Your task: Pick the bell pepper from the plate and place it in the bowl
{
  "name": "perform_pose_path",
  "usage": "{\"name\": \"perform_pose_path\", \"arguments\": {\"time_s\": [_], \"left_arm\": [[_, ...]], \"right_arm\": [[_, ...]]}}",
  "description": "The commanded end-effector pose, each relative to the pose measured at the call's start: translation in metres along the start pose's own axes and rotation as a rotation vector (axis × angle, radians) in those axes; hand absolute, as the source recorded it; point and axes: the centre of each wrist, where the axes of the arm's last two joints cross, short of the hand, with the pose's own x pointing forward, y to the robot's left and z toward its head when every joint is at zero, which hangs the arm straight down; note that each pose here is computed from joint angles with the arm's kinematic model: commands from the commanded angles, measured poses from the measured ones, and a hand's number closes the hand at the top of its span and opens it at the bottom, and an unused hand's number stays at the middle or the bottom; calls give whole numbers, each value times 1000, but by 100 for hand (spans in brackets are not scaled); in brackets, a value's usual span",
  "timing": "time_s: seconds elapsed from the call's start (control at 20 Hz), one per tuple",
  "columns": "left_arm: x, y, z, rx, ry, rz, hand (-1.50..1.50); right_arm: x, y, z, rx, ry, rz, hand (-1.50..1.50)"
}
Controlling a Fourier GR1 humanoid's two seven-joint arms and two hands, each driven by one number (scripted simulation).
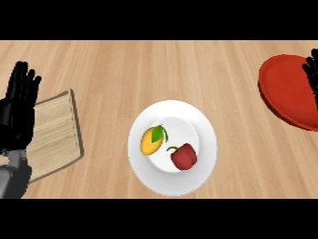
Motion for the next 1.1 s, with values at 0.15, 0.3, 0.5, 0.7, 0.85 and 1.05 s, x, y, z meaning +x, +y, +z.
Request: {"name": "perform_pose_path", "arguments": {"time_s": [0.15,0.3,0.5,0.7,0.85,1.05], "left_arm": [[-10,-26,6,-153,43,-19,0],[-25,-39,18,-209,132,-13,0],[-26,-48,22,-236,156,17,0],[-33,-63,30,-255,145,-2,0],[-34,-68,30,-259,145,0,0],[-38,-68,33,-236,160,-4,0]], "right_arm": [[14,108,40,554,-86,151,150],[57,63,4,517,-385,648,150],[18,186,108,288,-372,63,-150],[26,203,149,310,-520,17,-150],[26,203,166,276,-602,89,-150],[76,194,181,195,-537,249,-150]]}}
